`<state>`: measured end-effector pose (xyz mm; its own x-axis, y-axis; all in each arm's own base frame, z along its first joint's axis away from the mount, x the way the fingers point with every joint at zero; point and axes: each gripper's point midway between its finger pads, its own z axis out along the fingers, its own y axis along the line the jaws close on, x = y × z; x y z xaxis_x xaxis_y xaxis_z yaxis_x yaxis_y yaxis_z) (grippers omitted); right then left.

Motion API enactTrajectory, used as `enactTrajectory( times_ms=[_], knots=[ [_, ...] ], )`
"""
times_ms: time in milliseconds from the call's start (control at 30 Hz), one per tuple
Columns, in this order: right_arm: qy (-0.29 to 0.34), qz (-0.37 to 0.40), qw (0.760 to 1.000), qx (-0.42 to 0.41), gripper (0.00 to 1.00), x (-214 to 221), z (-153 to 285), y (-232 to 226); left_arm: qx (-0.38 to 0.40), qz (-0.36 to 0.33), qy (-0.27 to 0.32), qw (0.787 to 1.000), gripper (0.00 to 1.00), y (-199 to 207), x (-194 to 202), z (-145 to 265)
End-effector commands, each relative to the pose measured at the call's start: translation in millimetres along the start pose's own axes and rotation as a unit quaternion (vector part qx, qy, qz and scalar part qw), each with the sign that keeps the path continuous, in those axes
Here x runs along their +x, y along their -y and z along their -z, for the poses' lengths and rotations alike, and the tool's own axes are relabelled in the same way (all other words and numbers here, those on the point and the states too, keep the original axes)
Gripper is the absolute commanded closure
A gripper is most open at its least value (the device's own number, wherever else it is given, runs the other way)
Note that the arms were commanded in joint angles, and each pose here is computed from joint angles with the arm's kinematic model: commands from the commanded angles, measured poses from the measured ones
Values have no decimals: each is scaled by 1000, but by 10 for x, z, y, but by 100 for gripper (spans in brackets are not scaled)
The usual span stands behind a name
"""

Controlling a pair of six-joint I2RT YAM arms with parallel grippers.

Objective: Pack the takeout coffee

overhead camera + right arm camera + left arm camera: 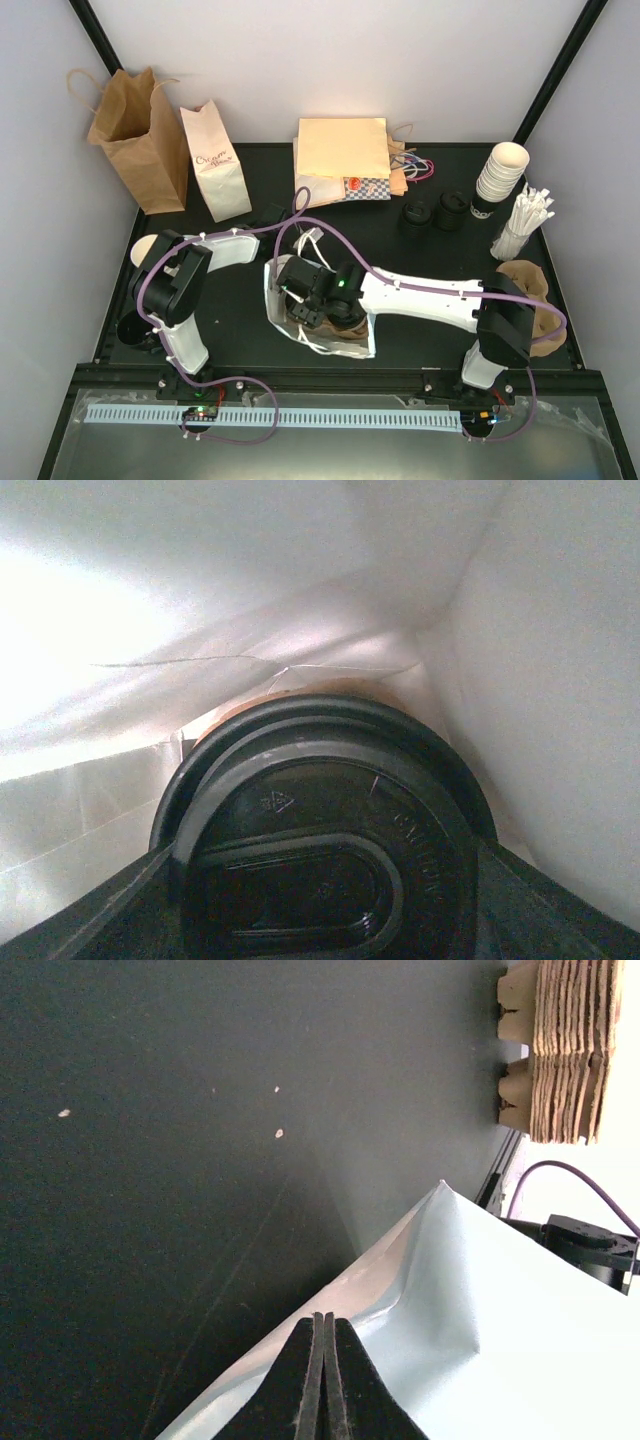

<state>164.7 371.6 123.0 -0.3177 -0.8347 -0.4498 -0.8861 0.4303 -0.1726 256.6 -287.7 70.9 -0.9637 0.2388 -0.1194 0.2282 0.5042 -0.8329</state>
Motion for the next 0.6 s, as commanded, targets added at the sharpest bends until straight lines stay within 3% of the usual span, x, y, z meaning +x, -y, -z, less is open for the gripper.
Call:
enactTrajectory(
  times_ms=[0,233,567],
  knots=[
    [-142,-5,986,-89,58,745,-394,-229,11,17,-26,999,98,48,138,-32],
    [-158,-41,976,-145,58,805,-432,-250,10,16,-26,999,98,47,138,-26],
    [-156,-72,972,-162,58,751,-419,-185,8,17,-26,999,98,33,158,-27]
  ],
)
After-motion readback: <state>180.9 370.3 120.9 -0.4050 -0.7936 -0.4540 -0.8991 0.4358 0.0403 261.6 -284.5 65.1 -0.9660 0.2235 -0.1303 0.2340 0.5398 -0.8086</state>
